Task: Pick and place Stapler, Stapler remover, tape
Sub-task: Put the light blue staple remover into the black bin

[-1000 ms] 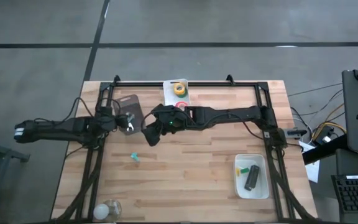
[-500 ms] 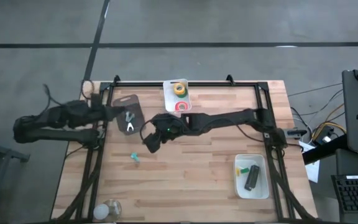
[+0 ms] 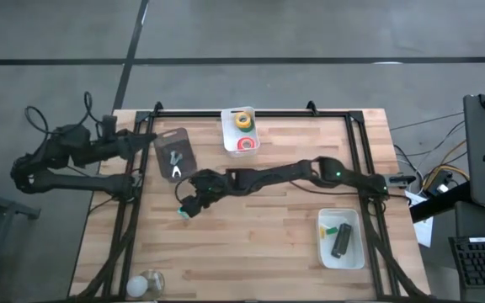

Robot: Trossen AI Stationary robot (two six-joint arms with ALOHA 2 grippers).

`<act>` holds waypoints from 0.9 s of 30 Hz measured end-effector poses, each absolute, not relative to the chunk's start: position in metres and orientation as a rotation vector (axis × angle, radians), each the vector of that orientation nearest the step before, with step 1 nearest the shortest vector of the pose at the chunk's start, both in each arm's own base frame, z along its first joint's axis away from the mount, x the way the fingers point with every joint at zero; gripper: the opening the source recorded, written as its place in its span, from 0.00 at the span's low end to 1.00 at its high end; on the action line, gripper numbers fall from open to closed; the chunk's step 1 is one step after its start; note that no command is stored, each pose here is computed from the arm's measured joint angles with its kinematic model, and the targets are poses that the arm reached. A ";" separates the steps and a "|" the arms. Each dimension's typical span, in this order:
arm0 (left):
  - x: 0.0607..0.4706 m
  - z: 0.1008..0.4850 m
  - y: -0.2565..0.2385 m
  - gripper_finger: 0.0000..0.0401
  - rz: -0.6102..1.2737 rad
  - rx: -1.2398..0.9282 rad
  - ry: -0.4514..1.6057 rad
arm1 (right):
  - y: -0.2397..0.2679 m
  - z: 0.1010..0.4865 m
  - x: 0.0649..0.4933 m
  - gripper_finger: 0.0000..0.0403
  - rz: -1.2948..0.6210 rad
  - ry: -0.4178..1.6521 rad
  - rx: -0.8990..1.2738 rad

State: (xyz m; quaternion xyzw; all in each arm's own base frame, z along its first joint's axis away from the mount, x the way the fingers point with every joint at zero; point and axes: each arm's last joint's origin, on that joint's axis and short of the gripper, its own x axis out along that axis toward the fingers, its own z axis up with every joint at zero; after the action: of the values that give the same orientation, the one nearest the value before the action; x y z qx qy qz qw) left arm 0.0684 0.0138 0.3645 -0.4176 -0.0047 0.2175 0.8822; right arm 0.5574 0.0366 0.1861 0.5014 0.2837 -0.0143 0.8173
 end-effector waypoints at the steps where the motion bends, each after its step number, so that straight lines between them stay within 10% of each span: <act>1: 0.069 0.364 0.014 0.24 0.445 -0.873 -0.005 | 0.037 0.181 0.560 0.41 -0.036 0.615 1.072; 27: 0.069 0.363 0.013 0.24 0.413 -0.874 0.017 | 0.033 0.135 0.579 0.41 -0.136 0.609 1.049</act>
State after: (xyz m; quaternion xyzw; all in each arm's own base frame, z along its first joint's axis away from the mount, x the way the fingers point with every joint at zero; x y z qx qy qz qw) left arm 0.0692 0.0125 0.3628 -0.4201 0.0080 0.1986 0.8855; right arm 0.5791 0.0330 0.1345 0.4927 0.2858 -0.0640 0.8194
